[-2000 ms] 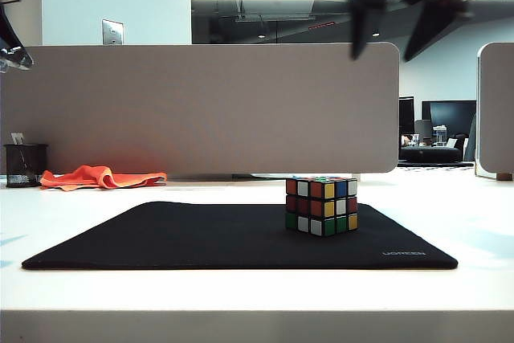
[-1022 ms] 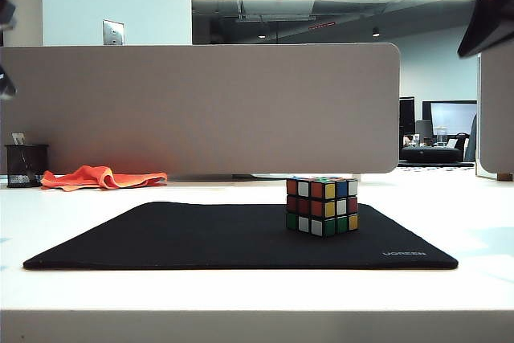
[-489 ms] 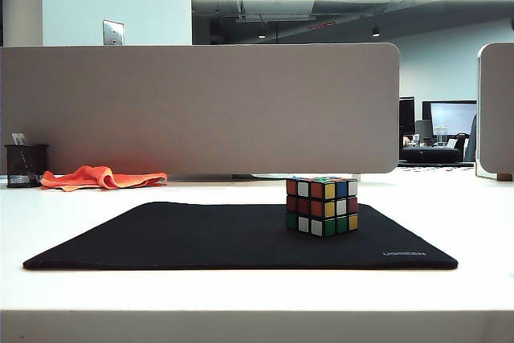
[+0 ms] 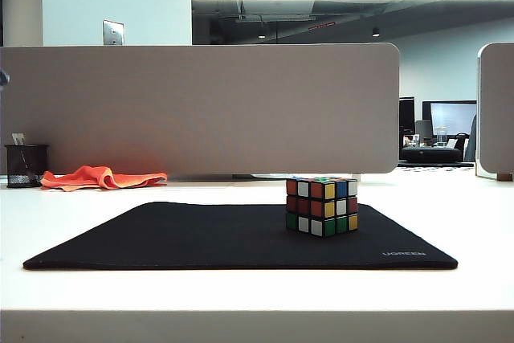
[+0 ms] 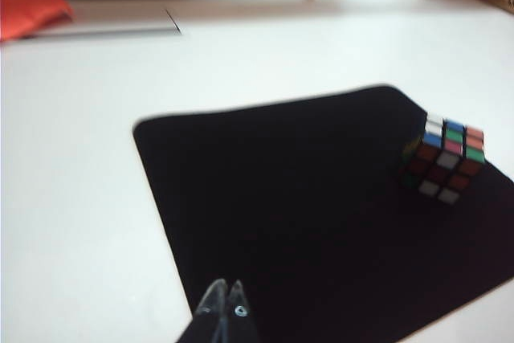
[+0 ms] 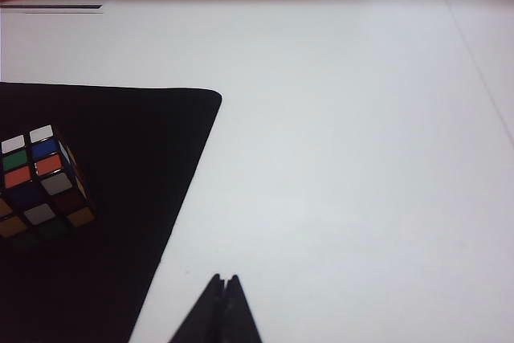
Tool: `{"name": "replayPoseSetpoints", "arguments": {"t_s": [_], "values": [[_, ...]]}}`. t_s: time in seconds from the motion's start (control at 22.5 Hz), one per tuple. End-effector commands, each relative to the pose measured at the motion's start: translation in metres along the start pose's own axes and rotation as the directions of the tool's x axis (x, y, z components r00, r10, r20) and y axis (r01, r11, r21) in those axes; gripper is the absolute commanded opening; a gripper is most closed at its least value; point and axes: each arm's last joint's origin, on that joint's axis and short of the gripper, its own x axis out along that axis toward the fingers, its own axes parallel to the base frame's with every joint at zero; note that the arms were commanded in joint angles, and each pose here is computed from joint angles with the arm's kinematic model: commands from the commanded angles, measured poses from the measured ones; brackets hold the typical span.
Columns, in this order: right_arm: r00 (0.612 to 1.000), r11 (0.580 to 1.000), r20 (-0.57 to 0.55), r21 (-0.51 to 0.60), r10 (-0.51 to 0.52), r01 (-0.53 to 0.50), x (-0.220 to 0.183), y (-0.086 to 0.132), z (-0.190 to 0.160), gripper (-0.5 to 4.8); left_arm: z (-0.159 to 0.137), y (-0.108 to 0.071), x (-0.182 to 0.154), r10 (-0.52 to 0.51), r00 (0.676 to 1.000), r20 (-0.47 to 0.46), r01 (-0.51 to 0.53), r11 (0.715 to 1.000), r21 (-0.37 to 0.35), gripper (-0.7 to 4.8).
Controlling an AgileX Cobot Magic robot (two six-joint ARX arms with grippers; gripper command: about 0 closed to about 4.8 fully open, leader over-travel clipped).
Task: Pick up the cube on the right side of the mouse pad, then place it in the center of the mouse pad.
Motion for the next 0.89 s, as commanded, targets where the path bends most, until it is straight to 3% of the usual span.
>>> {"name": "replayPoseSetpoints", "arguments": {"t_s": [0.04,0.13,0.27,0.53,0.89], "values": [[0.999,1.000,0.050,0.022,0.002,-0.003,-0.003,0.000,0.002,0.00,0.000,0.001,0.000,0.037,0.999,-0.006,-0.037,0.999,0.000,-0.06],[0.997,0.999,0.078,0.040,-0.016,0.013,-0.006,-0.001,0.004,-0.01,-0.005,0.003,0.000,0.082,0.996,-0.031,-0.083,0.996,-0.032,-0.06],[0.992,0.999,0.125,0.039,-0.015,0.011,-0.006,0.000,0.008,-0.01,-0.013,0.004,0.002,0.080,0.996,-0.027,-0.081,0.996,-0.024,-0.06],[0.982,0.991,0.186,-0.130,-0.007,0.032,-0.009,0.000,0.009,-0.01,-0.033,0.003,0.000,0.073,0.995,0.061,-0.071,0.997,-0.026,-0.06],[0.959,0.992,0.282,-0.118,-0.006,0.041,-0.030,-0.002,-0.005,-0.01,-0.035,-0.003,-0.016,0.072,0.983,0.168,-0.073,0.997,0.004,-0.06]]}}
